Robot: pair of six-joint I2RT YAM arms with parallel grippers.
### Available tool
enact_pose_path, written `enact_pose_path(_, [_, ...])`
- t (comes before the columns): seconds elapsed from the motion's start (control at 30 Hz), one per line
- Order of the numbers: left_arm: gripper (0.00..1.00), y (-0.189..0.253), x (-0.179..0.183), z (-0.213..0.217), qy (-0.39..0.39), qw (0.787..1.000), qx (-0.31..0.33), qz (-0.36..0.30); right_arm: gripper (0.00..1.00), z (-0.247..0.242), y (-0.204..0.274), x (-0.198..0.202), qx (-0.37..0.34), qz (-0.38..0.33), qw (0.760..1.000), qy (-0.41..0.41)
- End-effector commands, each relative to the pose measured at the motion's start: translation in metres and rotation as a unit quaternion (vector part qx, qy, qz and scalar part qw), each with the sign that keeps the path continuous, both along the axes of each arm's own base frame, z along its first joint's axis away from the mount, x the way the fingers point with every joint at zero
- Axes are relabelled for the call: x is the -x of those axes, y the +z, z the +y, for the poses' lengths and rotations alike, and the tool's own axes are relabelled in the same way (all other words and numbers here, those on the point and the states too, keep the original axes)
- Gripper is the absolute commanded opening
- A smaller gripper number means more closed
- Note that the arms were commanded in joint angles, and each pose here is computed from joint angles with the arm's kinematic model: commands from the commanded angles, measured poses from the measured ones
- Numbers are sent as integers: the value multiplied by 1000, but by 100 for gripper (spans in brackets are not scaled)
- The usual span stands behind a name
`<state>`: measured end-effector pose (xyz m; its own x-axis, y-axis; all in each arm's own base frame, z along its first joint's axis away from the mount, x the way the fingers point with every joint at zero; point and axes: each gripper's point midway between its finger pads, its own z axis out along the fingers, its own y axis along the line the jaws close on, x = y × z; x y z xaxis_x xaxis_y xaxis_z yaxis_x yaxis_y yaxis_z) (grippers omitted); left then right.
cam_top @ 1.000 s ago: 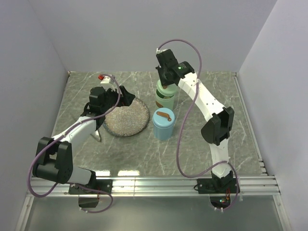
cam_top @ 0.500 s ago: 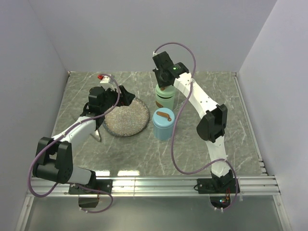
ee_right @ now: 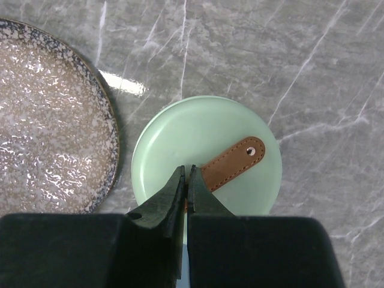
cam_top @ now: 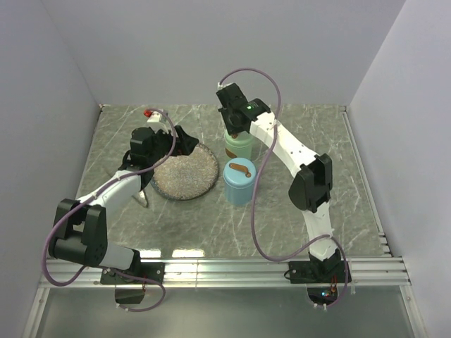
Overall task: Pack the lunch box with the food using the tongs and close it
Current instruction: Put the lid back on the lunch box
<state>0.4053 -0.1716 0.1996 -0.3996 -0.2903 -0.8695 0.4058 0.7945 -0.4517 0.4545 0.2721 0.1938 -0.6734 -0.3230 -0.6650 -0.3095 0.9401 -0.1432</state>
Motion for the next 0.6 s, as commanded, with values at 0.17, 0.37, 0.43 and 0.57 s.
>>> enact_pose_path(0.17, [95, 11, 1, -3, -11, 1000, 11, -22, 0, -1, 10, 15, -22, -10, 1000, -6])
enact_pose_path(0.37, [95, 12, 2, -3, -13, 1000, 14, -23, 0, 4, -4, 15, -20, 5, 1000, -1])
enact_pose_path(0.43, [95, 10, 2, -4, -12, 1000, 13, -22, 0, 3, -7, 16, -20, 9, 1000, -4])
enact_pose_path(0.57, [95, 12, 2, -2, -9, 1000, 15, -23, 0, 6, -8, 18, -36, 1, 999, -3])
